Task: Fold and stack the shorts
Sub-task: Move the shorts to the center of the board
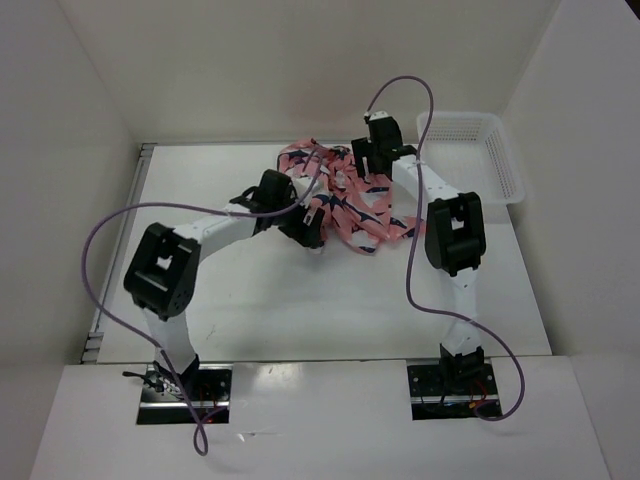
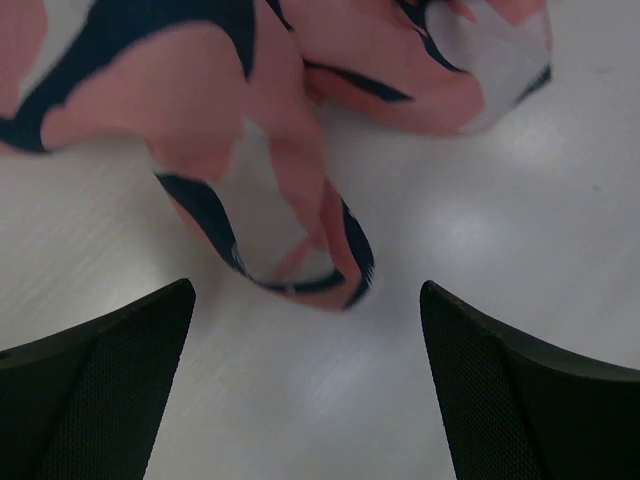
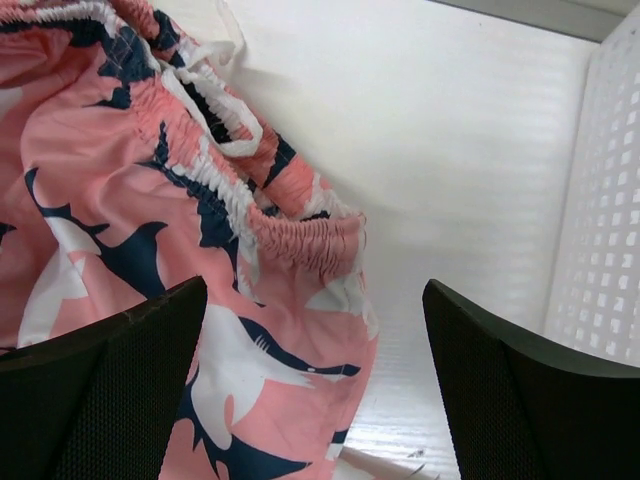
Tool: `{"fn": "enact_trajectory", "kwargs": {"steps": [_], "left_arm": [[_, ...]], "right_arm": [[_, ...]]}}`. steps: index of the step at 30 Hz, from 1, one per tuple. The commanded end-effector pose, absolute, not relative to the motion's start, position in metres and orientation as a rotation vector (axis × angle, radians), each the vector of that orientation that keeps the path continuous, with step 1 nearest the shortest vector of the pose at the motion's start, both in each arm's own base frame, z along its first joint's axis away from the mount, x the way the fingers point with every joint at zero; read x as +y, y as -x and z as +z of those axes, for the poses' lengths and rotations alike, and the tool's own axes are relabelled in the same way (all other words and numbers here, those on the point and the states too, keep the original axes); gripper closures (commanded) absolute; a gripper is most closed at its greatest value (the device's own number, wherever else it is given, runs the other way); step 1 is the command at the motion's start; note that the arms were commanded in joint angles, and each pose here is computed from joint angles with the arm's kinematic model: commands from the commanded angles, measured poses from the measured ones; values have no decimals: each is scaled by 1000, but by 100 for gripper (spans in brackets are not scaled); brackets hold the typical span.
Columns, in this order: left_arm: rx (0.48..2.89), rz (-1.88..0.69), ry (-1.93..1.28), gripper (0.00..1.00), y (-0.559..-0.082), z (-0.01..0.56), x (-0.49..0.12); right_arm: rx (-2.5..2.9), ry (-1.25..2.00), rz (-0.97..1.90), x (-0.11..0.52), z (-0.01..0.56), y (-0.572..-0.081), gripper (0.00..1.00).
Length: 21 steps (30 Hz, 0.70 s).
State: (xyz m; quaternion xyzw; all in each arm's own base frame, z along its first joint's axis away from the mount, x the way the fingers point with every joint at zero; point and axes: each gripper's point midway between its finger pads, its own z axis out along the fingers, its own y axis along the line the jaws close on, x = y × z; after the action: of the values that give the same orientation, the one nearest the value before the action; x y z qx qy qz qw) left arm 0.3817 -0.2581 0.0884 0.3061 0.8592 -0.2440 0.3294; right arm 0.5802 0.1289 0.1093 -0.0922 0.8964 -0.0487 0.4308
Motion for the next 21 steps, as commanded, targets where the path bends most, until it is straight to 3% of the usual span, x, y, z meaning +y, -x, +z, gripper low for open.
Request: {"fn": "enact_trajectory", "kwargs": {"steps": [1,3,5,6,8,9,11,12,14,15,19,20,21], "left_arm": [[2199,-567,-772,0,-434,87,-272],[2208,-561,-781,1,-441,80,-280],[2227,-560,-784,13,-443,70,-281],[2240,-549,-781,30,-443,64,-280],[2240,-549,-781,54,-443,64,-280],[2256,-544,-772,75,-441,62,-273],[2250,-515,-742,88,-446,69,-263],[2267,-482,-713,93,-450,65,-251],[2235,-331,-599,100,-476,84,-216],[2206,-271,-543,100,-491,90,-200],[2052,-26,-265,94,-565,151,-110],[2027,-6,-232,90,-577,162,-99],[1967,10,-190,77,-600,187,-83]], "right_arm": [[2160,187,-118,134,124,-599,7],[2171,210,-105,138,118,-601,7],[2203,218,-99,135,103,-601,10],[2216,221,-102,134,95,-601,18],[2236,203,-107,128,88,-600,28],[2254,202,-124,125,78,-598,39],[2262,203,-162,120,72,-598,55],[2272,195,-189,117,65,-598,76],[2293,212,-200,115,59,-593,96],[2283,209,-197,115,69,-592,100],[2397,337,102,146,81,-532,100],[2415,370,190,159,85,-514,100],[2392,378,296,174,112,-497,100]]}}
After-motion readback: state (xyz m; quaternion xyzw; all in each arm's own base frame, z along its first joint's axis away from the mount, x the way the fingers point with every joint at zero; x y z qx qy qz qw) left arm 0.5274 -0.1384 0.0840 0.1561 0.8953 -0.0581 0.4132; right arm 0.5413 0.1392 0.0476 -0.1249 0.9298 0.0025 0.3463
